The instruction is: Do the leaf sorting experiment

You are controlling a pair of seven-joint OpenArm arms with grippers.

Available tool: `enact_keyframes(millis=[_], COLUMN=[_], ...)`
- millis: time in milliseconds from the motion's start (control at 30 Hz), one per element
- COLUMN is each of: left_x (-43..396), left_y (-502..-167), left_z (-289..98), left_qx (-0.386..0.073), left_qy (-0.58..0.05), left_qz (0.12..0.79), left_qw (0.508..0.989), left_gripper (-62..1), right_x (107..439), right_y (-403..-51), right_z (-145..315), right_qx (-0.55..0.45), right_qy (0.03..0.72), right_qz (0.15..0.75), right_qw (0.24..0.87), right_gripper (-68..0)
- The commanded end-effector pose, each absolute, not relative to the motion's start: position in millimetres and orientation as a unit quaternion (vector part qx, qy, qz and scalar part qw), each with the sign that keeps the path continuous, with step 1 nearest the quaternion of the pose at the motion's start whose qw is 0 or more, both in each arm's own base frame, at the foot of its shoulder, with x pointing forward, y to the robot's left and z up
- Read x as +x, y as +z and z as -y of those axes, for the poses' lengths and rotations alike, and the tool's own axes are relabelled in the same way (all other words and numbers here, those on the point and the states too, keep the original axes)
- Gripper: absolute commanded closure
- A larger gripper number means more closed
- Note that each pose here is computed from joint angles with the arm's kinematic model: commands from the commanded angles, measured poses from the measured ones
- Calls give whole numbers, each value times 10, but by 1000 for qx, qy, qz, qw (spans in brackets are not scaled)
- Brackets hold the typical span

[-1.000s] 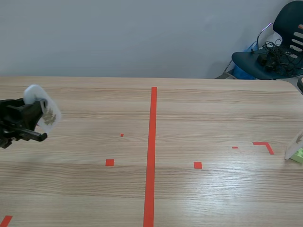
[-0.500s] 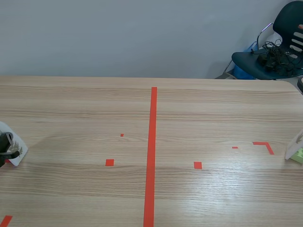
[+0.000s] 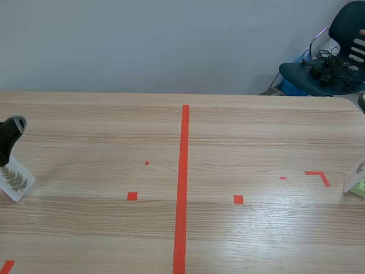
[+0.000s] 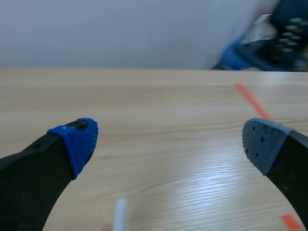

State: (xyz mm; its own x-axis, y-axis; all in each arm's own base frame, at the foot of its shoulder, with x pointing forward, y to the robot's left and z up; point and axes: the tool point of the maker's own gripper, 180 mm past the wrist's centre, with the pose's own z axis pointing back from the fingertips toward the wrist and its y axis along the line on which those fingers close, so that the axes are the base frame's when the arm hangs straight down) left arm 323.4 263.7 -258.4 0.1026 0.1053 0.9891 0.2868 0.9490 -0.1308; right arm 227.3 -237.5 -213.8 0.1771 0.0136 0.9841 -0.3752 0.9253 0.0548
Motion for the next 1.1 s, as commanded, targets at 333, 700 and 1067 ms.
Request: enact_keyframes(millis=[333, 700, 1067], left_x=[2613, 2272, 2266], left_y=[-1815, -1973, -2027], left_z=[-1332, -944, -942], left_qx=[-261, -287, -276], left_qy=[-247, -266, -278], left_qz=[653, 619, 614], left_qw=[666, 681, 685], left_gripper=[-623, -623, -623], right_x=[2331, 2368, 2417], right_y=[-1992, -2105, -2535], right_z=[2421, 2266, 1194], right_qx=[139, 143, 221], right_qy=[129, 167, 280], right_qz=[649, 630, 587], right_qw=[736, 745, 727], right_gripper=[-679, -679, -679])
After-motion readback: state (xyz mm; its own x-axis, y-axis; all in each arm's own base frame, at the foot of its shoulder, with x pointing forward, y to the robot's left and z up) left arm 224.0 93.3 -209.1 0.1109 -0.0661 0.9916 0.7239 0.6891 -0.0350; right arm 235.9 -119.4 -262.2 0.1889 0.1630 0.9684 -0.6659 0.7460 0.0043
